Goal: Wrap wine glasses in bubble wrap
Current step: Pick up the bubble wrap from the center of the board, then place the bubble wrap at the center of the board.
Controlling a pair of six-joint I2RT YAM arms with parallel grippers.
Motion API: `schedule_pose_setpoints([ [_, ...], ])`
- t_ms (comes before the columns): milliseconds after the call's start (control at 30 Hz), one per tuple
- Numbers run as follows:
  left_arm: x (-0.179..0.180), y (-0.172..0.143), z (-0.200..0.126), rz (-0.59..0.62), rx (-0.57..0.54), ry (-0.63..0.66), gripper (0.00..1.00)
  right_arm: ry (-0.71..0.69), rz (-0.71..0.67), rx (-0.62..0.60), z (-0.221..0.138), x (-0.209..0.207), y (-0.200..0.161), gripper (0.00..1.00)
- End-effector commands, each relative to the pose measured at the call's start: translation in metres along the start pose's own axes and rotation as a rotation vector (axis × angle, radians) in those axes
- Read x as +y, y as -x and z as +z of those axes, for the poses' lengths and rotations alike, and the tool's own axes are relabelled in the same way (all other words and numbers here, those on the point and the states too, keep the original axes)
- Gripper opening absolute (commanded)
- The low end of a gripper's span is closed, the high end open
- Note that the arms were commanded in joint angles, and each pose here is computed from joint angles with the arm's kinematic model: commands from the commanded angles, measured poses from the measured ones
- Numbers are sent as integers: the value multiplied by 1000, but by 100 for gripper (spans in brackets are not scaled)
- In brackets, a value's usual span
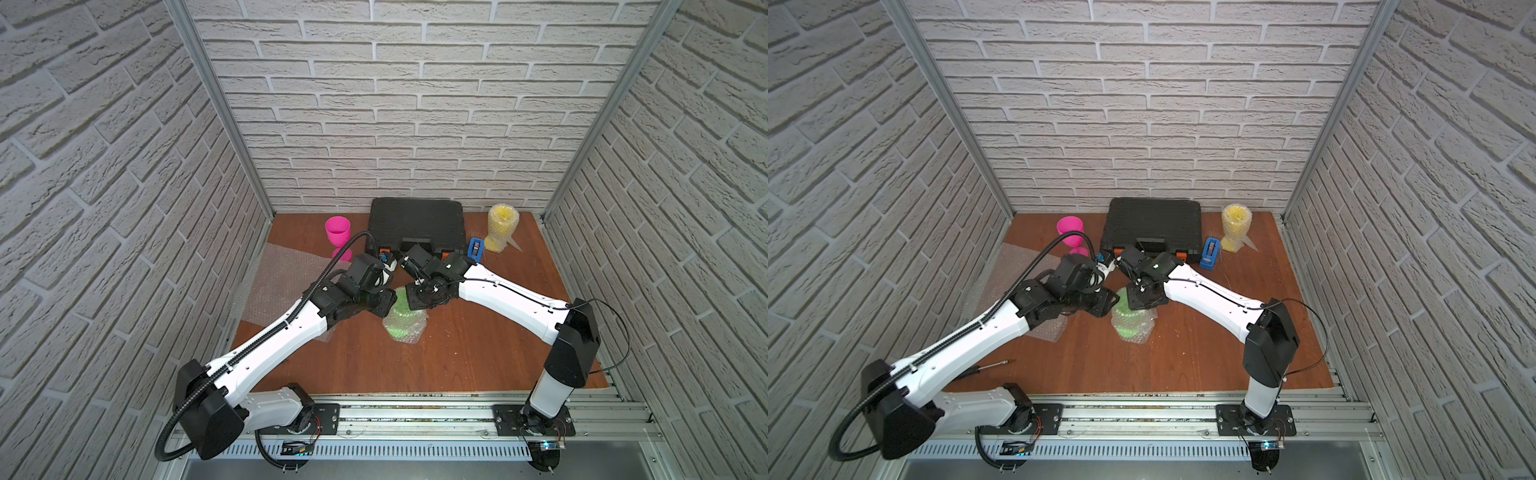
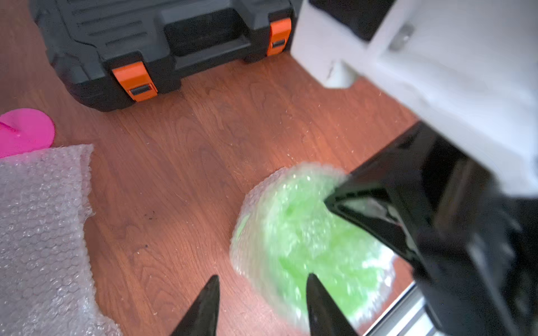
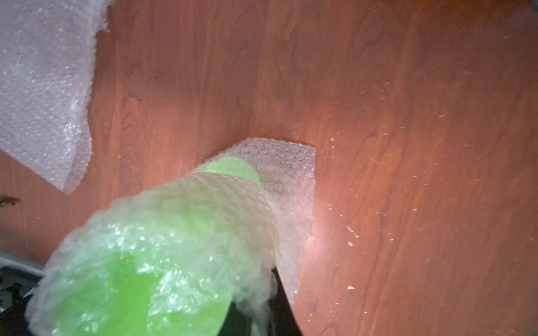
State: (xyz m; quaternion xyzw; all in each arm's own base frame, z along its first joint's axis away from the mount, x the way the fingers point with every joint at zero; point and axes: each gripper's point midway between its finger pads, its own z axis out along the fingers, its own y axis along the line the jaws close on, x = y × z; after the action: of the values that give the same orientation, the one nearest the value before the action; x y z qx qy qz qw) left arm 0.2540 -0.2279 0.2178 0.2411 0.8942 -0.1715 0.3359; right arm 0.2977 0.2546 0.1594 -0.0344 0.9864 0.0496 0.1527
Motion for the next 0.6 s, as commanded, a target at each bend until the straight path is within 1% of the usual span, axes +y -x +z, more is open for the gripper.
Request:
schedule_pose_setpoints([
  [0, 20, 25, -21, 20, -131, 89, 62, -61, 13, -56, -24, -36, 20, 3],
  [100, 39, 32, -36, 13, -185, 162, 66, -74, 45, -78, -30, -58, 39, 3],
  [200, 56, 32, -43, 2, -208, 220, 69, -91, 71, -113, -31, -77, 63, 3],
  [333, 69, 26, -40, 14, -183, 296, 67, -88, 112, -116, -22, -95, 94, 3],
  [400, 73, 22, -36, -5, -173, 310, 66, -82, 130, -112, -15, -102, 109, 3],
  [567, 80, 14, -28, -55, -152, 339, 65, -88, 142, -85, 3, -110, 133, 3],
])
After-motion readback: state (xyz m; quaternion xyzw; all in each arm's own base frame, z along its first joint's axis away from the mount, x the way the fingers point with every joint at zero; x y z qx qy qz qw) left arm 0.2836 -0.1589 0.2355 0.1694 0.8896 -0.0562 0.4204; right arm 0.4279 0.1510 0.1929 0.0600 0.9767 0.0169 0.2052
